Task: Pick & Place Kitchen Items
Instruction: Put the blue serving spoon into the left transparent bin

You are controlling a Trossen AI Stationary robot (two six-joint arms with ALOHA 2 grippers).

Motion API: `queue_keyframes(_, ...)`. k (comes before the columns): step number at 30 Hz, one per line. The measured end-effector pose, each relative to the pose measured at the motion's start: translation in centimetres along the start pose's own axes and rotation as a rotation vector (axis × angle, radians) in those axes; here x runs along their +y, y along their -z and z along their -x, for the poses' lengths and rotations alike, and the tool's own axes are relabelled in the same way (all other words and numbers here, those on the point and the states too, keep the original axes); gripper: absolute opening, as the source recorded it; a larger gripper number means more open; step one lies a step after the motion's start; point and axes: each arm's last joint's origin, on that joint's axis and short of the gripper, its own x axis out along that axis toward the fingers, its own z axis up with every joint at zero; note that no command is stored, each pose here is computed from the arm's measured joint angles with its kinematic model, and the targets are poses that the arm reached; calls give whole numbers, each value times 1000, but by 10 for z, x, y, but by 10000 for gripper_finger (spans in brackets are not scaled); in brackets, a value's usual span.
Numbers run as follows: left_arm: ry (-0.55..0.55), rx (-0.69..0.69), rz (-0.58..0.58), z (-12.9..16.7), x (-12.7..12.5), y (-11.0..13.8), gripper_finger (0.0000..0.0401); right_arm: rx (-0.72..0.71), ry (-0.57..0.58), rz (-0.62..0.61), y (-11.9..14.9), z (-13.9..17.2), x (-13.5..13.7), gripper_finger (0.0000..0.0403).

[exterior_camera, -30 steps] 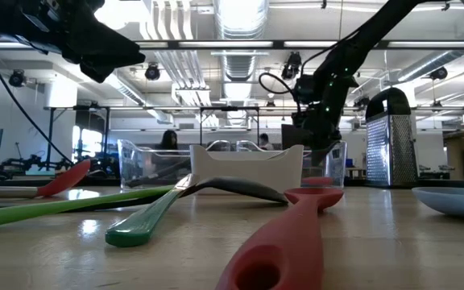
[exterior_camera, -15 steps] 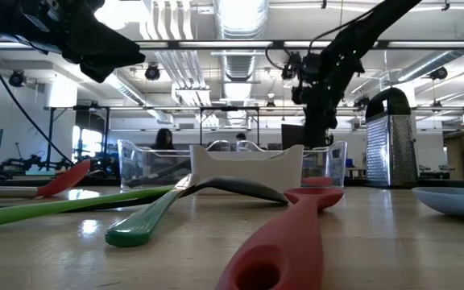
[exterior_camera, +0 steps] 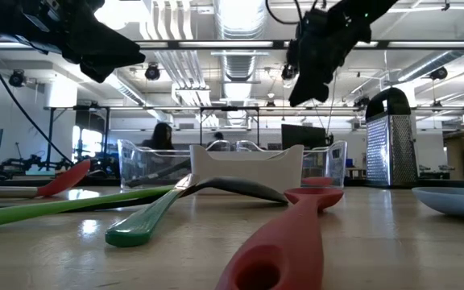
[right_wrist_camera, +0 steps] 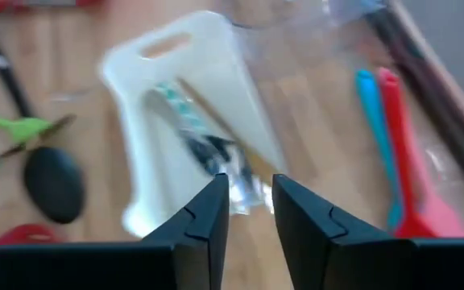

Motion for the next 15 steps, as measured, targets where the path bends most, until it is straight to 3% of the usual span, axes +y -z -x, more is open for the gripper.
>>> queue_keyframes(6, 0, 0, 0, 0, 0, 0, 124, 7, -81, 26, 6, 1, 44, 79)
queue_keyframes(15, -1, 9, 18, 0, 0, 3, 124, 52, -191, 20, 36, 5, 104, 79)
